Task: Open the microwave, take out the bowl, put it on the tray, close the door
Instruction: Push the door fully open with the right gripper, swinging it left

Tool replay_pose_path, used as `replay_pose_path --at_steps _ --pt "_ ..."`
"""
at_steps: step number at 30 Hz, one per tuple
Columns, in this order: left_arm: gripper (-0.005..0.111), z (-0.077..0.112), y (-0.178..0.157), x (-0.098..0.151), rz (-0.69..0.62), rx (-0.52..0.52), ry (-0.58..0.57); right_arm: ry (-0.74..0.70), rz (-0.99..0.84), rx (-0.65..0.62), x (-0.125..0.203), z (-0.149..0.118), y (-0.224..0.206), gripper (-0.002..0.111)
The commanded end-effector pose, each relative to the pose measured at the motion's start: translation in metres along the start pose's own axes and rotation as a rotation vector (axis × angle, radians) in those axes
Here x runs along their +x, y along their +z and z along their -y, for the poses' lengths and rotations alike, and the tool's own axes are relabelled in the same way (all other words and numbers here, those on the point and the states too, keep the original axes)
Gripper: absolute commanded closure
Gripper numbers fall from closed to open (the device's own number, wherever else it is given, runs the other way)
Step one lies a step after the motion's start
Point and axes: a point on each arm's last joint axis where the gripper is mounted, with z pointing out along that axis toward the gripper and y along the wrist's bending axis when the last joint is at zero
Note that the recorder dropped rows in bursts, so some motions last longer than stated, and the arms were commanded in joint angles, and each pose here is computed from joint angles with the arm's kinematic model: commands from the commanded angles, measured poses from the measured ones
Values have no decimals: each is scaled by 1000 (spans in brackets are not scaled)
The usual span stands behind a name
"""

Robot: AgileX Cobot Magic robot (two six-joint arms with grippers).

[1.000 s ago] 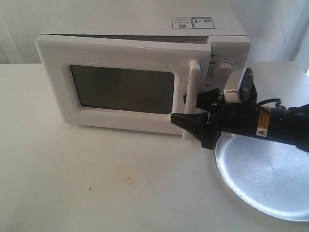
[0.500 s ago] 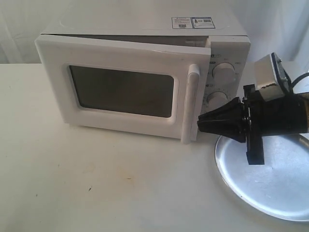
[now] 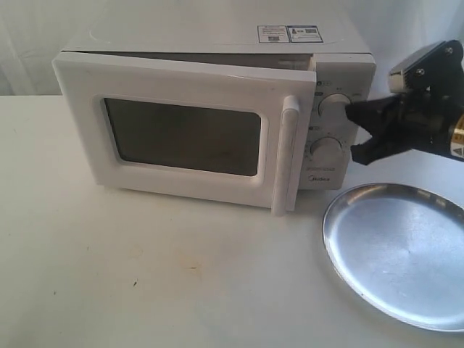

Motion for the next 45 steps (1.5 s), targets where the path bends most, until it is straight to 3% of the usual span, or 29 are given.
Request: replay_pose_path --at_steps 1,7,9,10,12,13,15,17,19,21,28,33,37,41,45 --pt "107 0 0 0 2 5 -7 -60 213 -109 -26 -19 5 108" --pt "107 0 0 0 2 5 -7 -96 92 -135 -20 -37 17 108" --pt "107 0 0 0 2 5 -7 -223 78 -319 -17 -58 16 108" --pt "107 0 0 0 2 5 -7 -334 103 -500 -15 -73 9 108" --pt "107 0 0 0 2 5 -7 -438 147 -693 -13 -88 -1 108" --pt "107 0 0 0 2 5 -7 -450 147 -719 -12 -89 -2 108" --pt "107 0 0 0 2 5 -7 -471 89 -710 -9 -88 -3 108" --pt "107 0 0 0 2 5 -7 -454 -12 -568 -4 -76 5 108" --pt "107 0 0 0 2 5 -7 -319 -43 -384 -2 -63 16 108" --pt "107 0 0 0 2 5 -7 -198 3 -296 0 -58 29 108" --pt "107 0 0 0 2 5 -7 -227 164 -555 0 -100 56 108" --pt "107 0 0 0 2 5 -7 -355 182 -782 1 -130 50 108" --pt "107 0 0 0 2 5 -7 -497 124 -921 0 -137 32 108" --pt "107 0 0 0 2 5 -7 -371 -8 -847 -28 -133 7 108" --pt "107 0 0 0 2 5 -7 -432 -32 -531 -59 -117 -15 108"
